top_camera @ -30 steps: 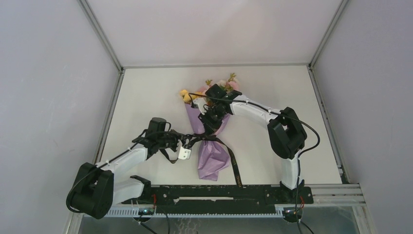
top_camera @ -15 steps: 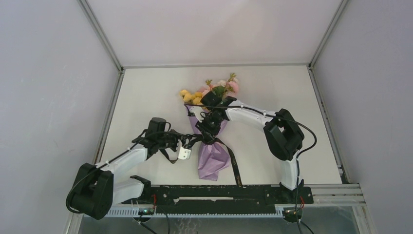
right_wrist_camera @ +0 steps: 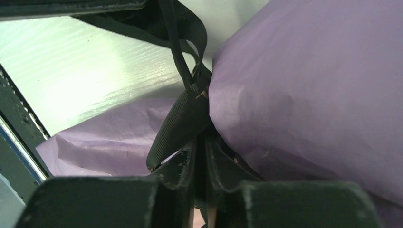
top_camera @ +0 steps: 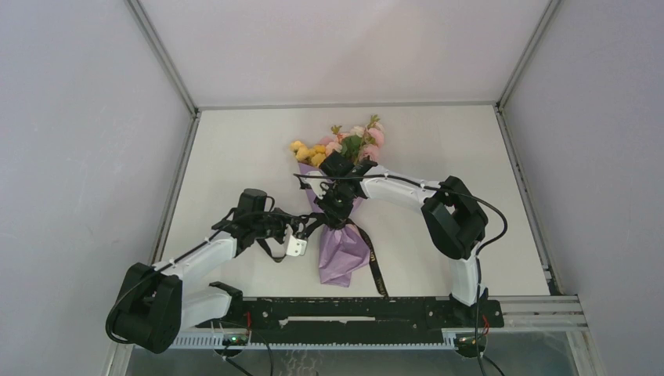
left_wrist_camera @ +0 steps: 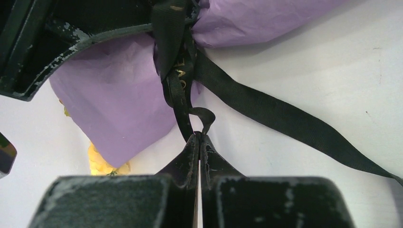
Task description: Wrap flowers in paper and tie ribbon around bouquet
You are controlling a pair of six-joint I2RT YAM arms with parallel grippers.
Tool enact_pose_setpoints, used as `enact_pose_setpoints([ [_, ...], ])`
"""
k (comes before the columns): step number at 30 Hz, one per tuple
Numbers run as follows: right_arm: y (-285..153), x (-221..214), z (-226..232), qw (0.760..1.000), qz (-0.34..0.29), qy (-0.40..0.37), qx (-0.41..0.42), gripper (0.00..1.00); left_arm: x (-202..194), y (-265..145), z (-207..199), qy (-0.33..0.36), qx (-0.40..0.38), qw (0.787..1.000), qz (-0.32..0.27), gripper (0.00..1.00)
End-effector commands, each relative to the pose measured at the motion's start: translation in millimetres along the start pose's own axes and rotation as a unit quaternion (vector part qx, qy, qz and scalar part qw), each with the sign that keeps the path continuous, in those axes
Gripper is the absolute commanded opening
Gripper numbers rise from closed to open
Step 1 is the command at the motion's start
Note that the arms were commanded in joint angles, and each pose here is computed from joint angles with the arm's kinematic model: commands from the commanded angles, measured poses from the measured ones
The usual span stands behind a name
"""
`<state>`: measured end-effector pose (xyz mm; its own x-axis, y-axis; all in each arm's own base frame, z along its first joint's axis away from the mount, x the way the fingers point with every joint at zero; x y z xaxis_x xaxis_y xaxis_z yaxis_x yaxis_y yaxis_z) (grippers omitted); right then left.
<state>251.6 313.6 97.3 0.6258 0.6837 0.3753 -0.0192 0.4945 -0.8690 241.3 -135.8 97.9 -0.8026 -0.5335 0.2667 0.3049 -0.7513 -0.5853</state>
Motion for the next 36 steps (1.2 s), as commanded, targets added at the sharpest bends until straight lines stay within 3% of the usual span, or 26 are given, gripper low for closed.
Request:
enact_pose_setpoints([
  [1,-17,13,-3,0.999,-0.037,-0.015,-0.026,0.11,5,-2,3,-0.002,0.012,1.0,-0.014,0.0],
  [6,-37,22,6,0.998,-0.058,-0.019,-0.027,0.02,6,-2,3,-0.002,0.011,1.0,-0.015,0.0],
  [19,-60,28,9,0.996,-0.091,0.0,-0.016,0.11,7,-2,10,0.006,0.018,1.0,-0.019,0.0],
  [23,-57,26,6,0.996,-0.087,0.004,-0.016,0.0,7,-2,10,0.007,0.018,1.0,-0.018,0.0],
  [26,-61,26,5,0.996,-0.091,0.007,-0.009,0.0,7,-3,11,0.007,0.018,1.0,-0.017,0.0],
  [31,-55,22,14,0.996,-0.078,-0.016,0.032,0.22,6,-2,10,0.008,0.017,1.0,-0.018,0.0],
  [36,-34,21,15,0.997,-0.052,-0.019,0.045,0.29,7,-1,10,0.011,0.016,1.0,-0.019,0.0],
])
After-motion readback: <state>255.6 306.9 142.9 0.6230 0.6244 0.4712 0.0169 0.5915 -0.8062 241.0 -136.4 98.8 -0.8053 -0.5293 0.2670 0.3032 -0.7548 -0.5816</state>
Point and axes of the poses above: each gripper's point midway between its finger pads, its own y axis out along the fingers, its own z axis along the line the jaws close on, x = y × z, the point moved 5 cm from there along -y, back along the fingers, and after that the axes turned 13 degrees about y, right-handed, at the moved point
